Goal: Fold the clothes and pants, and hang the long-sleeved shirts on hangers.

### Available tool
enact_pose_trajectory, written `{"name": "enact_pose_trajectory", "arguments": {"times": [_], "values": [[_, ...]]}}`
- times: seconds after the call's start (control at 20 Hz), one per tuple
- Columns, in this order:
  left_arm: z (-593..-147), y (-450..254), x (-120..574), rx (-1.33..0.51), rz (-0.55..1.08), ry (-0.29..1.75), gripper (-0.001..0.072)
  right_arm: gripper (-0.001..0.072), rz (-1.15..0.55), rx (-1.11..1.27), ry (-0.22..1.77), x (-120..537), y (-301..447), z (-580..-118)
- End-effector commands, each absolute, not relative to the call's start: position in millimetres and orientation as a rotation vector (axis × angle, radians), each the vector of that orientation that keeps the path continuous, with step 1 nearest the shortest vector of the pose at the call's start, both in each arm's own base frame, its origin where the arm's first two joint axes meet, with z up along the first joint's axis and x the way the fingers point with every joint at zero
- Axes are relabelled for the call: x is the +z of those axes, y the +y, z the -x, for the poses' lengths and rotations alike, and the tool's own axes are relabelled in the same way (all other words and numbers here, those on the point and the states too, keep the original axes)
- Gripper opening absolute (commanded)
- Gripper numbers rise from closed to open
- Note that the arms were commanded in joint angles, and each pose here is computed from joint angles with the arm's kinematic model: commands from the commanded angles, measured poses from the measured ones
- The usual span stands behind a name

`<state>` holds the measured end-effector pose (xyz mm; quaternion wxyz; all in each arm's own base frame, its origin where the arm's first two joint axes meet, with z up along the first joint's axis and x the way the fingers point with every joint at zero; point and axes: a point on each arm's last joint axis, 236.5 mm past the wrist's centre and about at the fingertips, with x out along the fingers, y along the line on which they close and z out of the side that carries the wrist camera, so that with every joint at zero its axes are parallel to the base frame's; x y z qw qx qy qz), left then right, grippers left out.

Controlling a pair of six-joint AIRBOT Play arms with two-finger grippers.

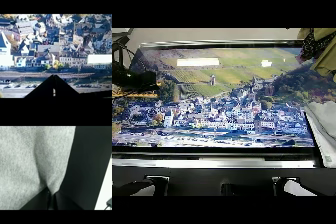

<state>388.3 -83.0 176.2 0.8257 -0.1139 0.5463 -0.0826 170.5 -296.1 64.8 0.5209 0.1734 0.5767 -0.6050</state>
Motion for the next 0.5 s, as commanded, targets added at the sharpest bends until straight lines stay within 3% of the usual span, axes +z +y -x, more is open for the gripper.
{"name": "enact_pose_trajectory", "arguments": {"times": [0.0,0.45], "values": [[-388.6,-83.2,176.3,-0.176,0.241,1.159,0.0017,0.0030,-0.365,-1.464,1.408,63.9,-300.0,-163.0],[-388.6,-83.2,176.3,-0.176,0.241,1.159,0.0017,0.0032,-0.363,-1.492,1.455,67.0,-294.5,-152.1]]}}
